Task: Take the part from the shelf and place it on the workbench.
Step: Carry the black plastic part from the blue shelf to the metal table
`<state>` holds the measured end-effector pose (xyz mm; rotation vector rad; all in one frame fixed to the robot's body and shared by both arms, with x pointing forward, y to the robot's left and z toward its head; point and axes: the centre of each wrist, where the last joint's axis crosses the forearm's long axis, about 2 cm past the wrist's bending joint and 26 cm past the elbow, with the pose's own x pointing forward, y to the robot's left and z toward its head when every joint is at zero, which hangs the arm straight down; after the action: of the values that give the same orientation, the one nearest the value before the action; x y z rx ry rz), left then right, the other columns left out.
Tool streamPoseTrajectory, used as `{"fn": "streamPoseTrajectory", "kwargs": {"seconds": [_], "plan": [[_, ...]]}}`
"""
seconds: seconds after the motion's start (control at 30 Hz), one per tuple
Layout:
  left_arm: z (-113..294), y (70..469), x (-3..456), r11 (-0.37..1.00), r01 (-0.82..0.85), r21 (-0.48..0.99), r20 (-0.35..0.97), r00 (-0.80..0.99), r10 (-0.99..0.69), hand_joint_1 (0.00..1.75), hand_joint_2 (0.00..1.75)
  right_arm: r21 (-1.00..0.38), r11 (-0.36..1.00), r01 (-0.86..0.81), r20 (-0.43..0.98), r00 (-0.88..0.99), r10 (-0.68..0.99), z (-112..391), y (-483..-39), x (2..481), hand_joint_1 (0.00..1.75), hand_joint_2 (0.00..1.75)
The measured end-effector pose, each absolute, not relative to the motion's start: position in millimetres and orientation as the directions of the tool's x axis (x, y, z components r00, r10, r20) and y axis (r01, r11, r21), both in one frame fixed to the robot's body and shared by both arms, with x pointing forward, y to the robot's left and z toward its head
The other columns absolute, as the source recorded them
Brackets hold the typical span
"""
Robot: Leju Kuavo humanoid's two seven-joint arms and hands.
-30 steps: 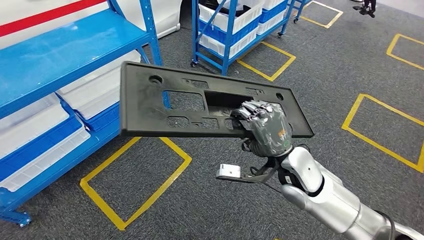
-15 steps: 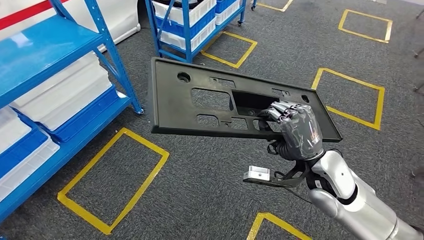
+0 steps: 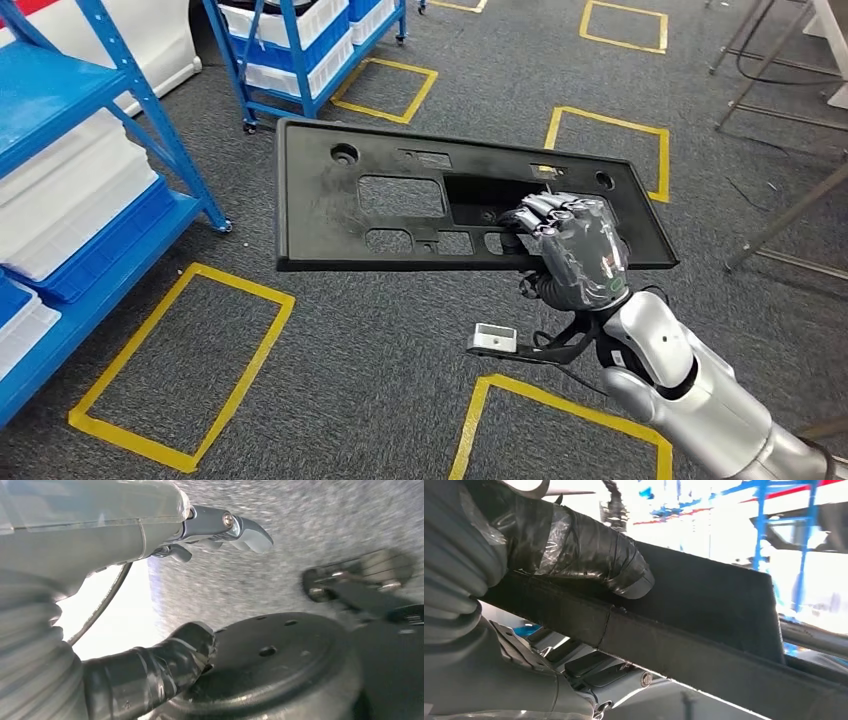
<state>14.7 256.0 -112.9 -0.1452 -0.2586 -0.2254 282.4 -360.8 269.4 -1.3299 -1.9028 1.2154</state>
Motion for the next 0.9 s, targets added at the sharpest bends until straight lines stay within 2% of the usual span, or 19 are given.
{"fn": "streamPoseTrajectory", "kwargs": {"seconds": [0.47, 0.9], "plan": [[-113.4, 259.0, 10.7, 0.965, 0.230, -0.122, 0.271, 0.943, -0.191, 0.00, 1.75, -0.876, 0.145, 0.460, -0.065, -0.411, 0.909, 269.8, -338.8, 298.6, 1.75, 1.75], [-113.6, 260.6, 8.7, 0.960, 0.261, -0.102, 0.272, 0.936, -0.225, 0.00, 1.75, -0.881, 0.151, 0.448, -0.050, -0.405, 0.913, 261.7, -340.3, 293.4, 1.75, 1.75]]}}
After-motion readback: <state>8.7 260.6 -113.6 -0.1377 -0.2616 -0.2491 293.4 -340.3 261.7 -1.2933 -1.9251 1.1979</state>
